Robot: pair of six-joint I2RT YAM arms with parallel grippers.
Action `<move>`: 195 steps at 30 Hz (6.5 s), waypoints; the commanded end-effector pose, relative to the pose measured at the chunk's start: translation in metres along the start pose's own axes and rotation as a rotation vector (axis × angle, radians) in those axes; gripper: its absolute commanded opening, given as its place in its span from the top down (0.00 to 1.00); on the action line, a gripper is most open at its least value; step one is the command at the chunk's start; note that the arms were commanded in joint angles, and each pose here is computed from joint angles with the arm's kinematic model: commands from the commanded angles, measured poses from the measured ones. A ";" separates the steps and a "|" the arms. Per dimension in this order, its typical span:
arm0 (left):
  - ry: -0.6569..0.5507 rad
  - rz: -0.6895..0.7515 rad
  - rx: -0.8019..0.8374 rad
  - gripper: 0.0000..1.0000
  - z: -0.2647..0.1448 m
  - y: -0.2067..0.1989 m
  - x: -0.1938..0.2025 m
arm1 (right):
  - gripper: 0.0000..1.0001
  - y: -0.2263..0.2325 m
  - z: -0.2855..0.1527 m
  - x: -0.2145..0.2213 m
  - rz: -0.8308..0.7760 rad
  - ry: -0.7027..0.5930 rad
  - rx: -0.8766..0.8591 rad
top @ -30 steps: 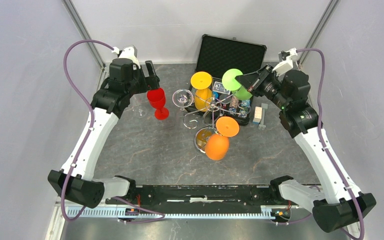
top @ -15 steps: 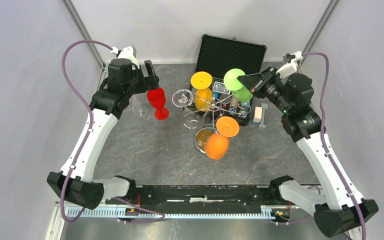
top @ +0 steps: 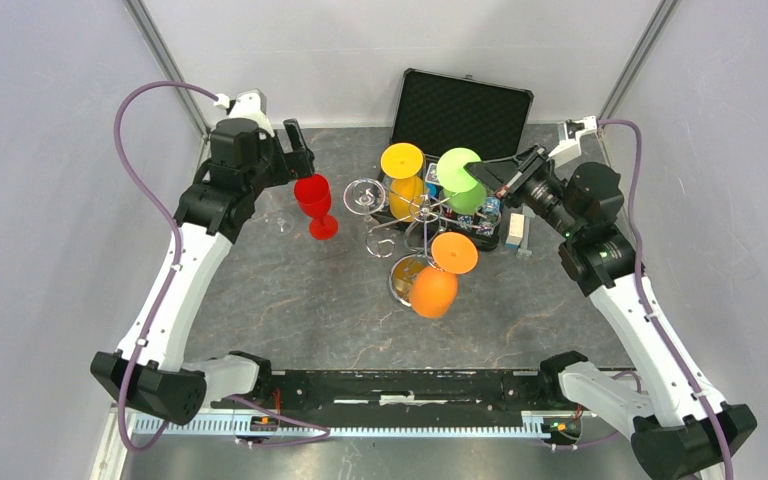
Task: Take the wine glass off the wine glass rack
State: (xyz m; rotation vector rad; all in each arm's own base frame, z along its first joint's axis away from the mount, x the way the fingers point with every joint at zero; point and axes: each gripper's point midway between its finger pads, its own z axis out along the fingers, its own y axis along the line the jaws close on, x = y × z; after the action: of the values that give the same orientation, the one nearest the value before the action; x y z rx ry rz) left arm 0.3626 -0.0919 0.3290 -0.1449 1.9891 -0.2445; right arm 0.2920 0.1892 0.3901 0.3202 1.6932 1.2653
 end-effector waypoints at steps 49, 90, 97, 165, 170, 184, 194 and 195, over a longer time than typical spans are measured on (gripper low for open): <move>0.058 -0.504 1.093 0.05 -0.100 -0.178 -0.075 | 1.00 0.182 -0.082 -0.034 -0.060 -0.214 -0.949; 0.211 -0.549 1.678 0.98 -0.219 -0.229 -0.078 | 1.00 0.131 -0.056 -0.025 0.374 -0.114 -1.000; 0.212 -0.484 1.702 0.76 -0.227 -0.229 -0.072 | 1.00 0.120 -0.050 -0.024 0.418 -0.118 -0.965; 0.496 0.295 -0.314 0.98 -0.058 0.070 0.131 | 0.29 0.044 -0.079 -0.070 -0.745 -0.337 0.051; 0.517 0.193 -0.278 0.98 -0.035 0.073 0.149 | 0.27 0.040 -0.092 -0.066 -0.797 -0.347 0.057; 0.572 0.047 -0.278 0.97 0.011 0.081 0.161 | 0.24 0.052 -0.090 -0.006 -0.801 0.000 -0.111; 0.560 0.061 -0.338 0.59 0.007 0.093 0.160 | 0.24 0.040 -0.091 0.015 -0.707 0.103 -0.101; 0.541 0.061 -0.342 0.54 0.005 0.094 0.155 | 0.24 0.038 -0.090 0.017 -0.695 0.111 -0.098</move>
State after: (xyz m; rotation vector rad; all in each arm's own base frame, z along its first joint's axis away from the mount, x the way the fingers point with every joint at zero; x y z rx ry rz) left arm 0.2910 -0.0384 0.1411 -0.2066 2.6750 0.1202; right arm 0.2074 0.1598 0.4141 -0.3877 1.6054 0.7865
